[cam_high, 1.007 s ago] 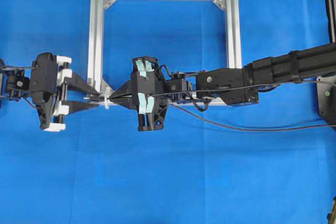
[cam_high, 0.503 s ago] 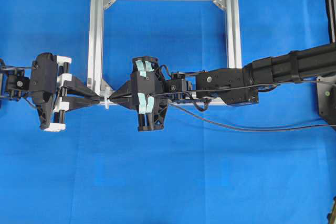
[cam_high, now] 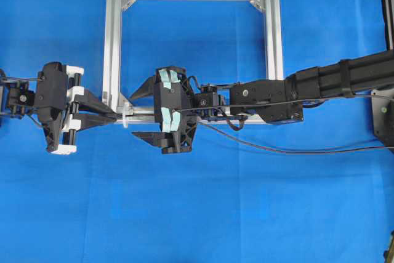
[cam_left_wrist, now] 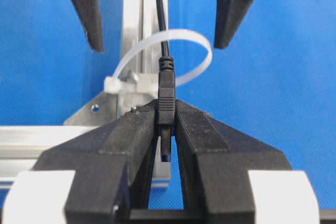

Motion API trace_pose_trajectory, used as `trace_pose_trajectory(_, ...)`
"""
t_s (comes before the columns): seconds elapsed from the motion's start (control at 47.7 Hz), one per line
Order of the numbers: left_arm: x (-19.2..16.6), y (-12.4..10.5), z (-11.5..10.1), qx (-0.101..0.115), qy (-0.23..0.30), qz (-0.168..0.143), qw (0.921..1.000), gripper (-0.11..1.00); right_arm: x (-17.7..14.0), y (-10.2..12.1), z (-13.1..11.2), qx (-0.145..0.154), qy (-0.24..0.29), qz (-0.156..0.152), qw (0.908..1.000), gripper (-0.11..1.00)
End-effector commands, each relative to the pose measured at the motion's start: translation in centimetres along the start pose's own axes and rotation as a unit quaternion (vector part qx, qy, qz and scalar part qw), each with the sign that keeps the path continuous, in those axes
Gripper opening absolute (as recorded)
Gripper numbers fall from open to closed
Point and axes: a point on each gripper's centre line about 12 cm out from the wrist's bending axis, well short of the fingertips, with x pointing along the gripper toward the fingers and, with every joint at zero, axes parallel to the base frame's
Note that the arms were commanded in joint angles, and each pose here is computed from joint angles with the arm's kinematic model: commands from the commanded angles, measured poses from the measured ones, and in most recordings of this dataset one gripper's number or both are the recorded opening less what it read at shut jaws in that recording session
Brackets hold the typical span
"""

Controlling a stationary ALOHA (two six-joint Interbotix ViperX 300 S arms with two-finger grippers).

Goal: Insert the wire through the string loop located on the left side.
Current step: 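Open the right gripper and pull the cable through with the left gripper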

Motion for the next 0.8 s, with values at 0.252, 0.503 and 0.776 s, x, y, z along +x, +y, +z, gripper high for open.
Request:
trace_pose_trajectory(0.252,-3.2,-0.1,0.1,-0.005,0.003,-0.007,1.0000,0.08,-0.2,0.0,1.6,0.004,-0.019,-0.001,0.9998,0.93)
trace_pose_trajectory(0.503,-6.0,-0.3,0.4,-0.030,0.048,-0.016,0.9983,0.08,-0.2,0.3,1.8,0.003,-0.021,0.002,0.9998,0.93)
trace_pose_trajectory(0.776,-9.3,-0.4,1.0,-0.052,0.028,-0.026,0.9979,0.08,-0.2,0.4,1.7,0.002,-0.020,0.004,0.9998,0.93)
